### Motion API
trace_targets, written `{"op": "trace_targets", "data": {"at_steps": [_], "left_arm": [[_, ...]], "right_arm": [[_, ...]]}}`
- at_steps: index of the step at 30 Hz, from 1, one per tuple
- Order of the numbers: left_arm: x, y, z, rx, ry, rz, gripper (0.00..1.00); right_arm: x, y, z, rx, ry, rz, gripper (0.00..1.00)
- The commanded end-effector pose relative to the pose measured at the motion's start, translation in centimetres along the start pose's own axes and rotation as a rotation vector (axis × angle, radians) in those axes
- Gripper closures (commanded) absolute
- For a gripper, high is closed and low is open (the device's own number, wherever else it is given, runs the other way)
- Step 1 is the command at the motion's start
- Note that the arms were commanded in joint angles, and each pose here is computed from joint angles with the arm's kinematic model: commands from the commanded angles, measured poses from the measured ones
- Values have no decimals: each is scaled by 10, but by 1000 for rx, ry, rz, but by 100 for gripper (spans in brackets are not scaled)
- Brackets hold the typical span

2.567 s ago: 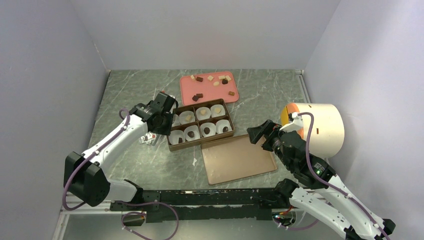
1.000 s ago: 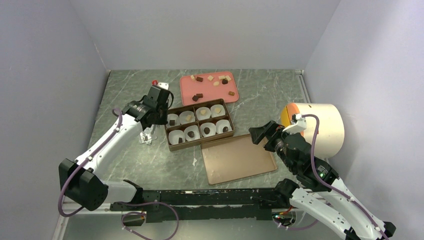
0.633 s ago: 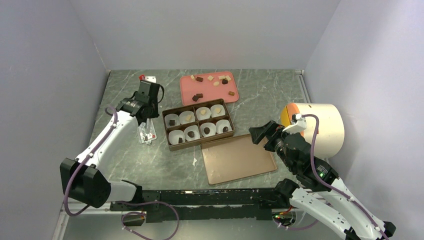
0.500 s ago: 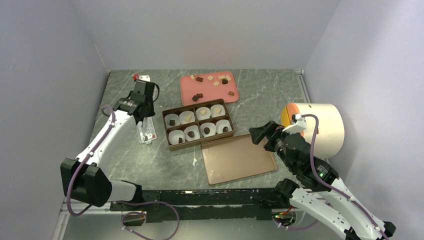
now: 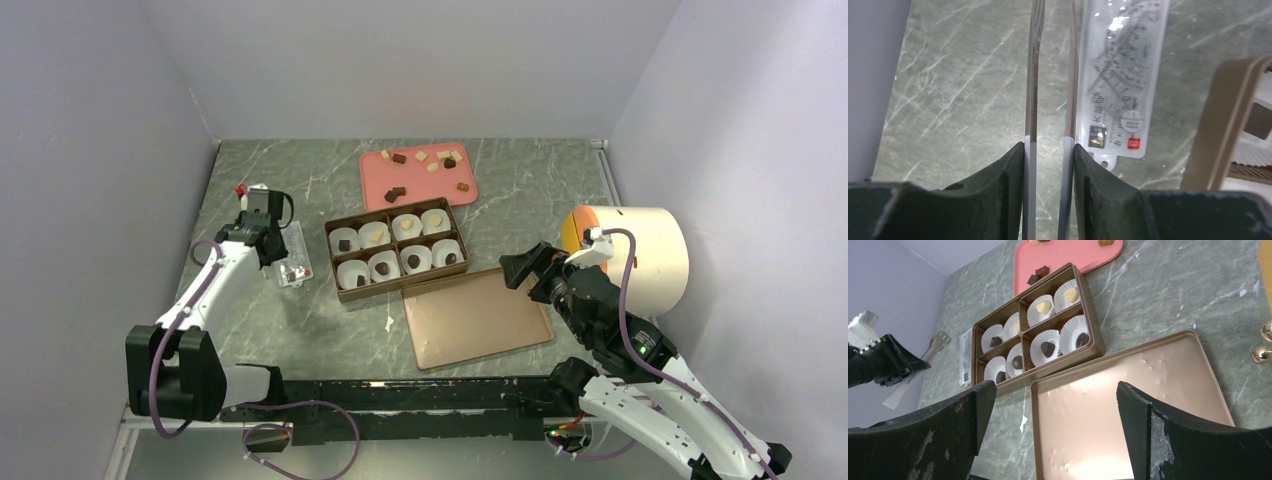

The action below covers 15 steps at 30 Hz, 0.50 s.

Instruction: Pack the chocolate

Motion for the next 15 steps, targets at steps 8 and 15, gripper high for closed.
{"op": "trace_targets", "data": {"at_steps": [8, 15], "left_arm": [[41, 26, 8, -20, -313, -121, 69], [59, 34, 18, 26, -424, -184, 67]], "right_arm": [[0, -8, -19, -52, -11, 7, 4], [-4, -11, -21, -62, -12, 21, 4]]}}
Point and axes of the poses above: each gripper's point midway between its finger pads, its own y axis out along the fingers, its own x axis along the line the jaws close on, z = x × y, the point moved 2 cm from there along -y, back along the fingers, and after that the axes turned 8 degrees about -y, right-handed, at the moved point
